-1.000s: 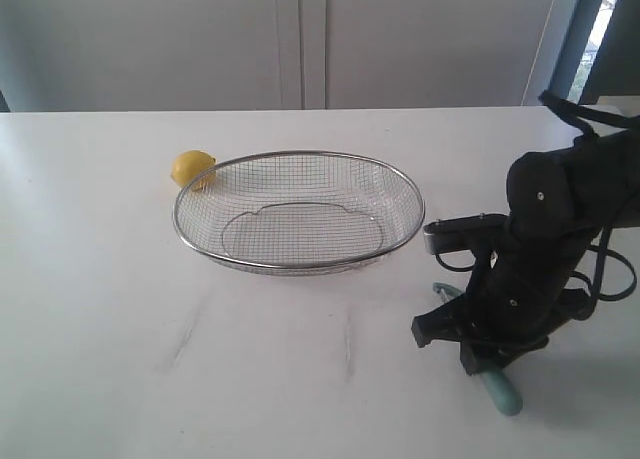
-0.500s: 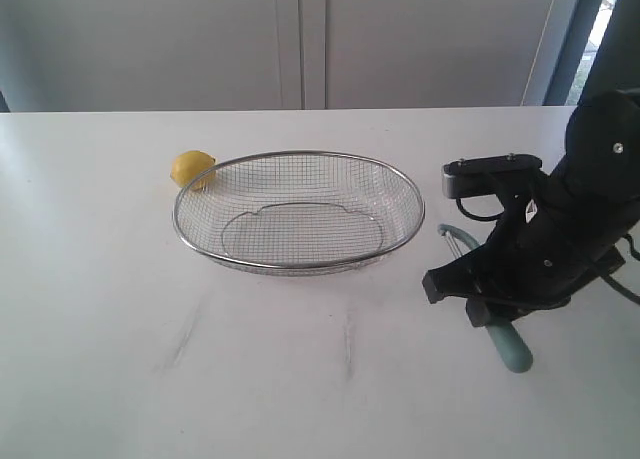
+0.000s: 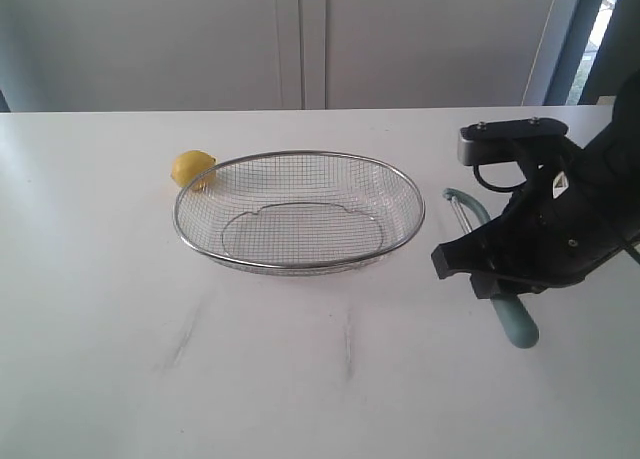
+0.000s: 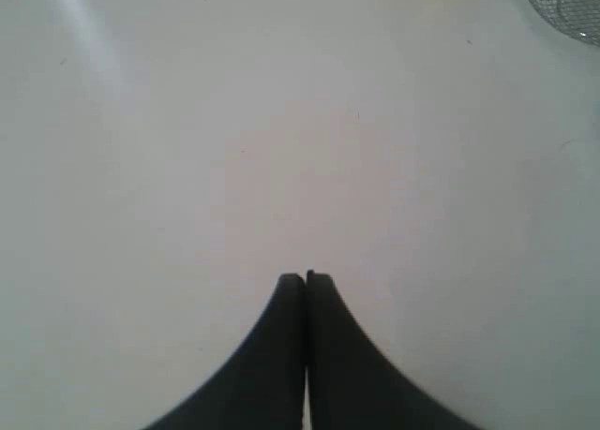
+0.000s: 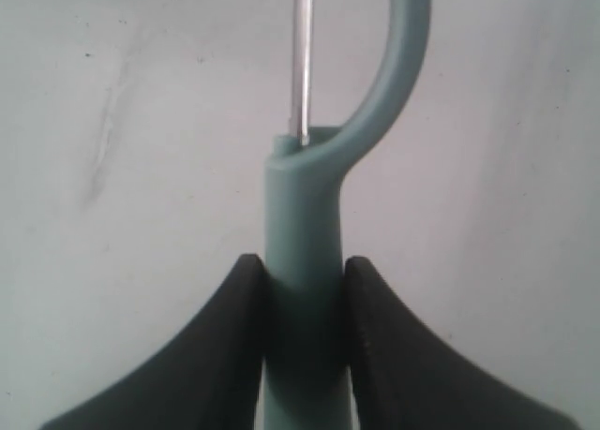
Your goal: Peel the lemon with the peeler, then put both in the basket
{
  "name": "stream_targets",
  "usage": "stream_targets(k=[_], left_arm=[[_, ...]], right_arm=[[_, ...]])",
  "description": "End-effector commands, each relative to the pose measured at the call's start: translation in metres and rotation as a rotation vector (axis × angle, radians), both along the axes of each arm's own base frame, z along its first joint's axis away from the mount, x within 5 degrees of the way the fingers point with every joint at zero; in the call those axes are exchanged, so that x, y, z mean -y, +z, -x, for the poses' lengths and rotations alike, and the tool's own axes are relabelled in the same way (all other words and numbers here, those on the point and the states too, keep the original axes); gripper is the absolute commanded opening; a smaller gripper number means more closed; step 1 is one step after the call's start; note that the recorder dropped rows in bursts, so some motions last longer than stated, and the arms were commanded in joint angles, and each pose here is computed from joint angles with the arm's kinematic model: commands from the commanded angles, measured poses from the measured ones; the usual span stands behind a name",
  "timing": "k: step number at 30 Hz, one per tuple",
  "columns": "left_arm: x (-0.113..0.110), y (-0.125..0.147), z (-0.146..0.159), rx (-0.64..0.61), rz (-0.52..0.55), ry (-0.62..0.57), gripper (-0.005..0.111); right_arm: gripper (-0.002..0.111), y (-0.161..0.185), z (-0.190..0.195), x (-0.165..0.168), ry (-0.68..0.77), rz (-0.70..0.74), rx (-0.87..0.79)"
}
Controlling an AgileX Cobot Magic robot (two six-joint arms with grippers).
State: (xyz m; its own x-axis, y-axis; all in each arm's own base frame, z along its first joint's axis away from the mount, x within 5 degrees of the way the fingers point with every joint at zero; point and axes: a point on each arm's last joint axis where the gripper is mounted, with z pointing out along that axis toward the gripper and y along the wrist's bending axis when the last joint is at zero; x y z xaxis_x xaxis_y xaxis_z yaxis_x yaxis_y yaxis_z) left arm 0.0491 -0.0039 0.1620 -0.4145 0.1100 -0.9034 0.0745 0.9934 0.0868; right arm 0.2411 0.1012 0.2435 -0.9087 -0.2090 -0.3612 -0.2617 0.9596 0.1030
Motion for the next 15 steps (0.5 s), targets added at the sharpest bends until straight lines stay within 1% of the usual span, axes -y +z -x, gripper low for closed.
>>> stream_targets(k=[1, 11, 13, 15], left_arm=[[0.0002, -0.0017, 0.0001, 0.0, 0.005, -0.002, 0.0], [0.0002, -0.0017, 0.0001, 0.0, 0.005, -0.002, 0.0], [-0.0005, -0.0016, 0.0, 0.001, -0.016, -0.003, 0.0], [-0.0005, -0.0018, 0.0001, -0.001, -0.016, -0.003, 0.0]], right_arm=[[0.0, 0.0045, 0.0015, 0.0005, -0.002, -0.009, 0.029], [0.0, 0.0051, 0.0007, 0.0, -0.005, -0.017, 0.039], [0.0, 0.0051, 0.0007, 0.0, -0.005, -0.017, 0.039], [0.0, 0.0051, 0.0007, 0.0, -0.005, -0.017, 0.039]])
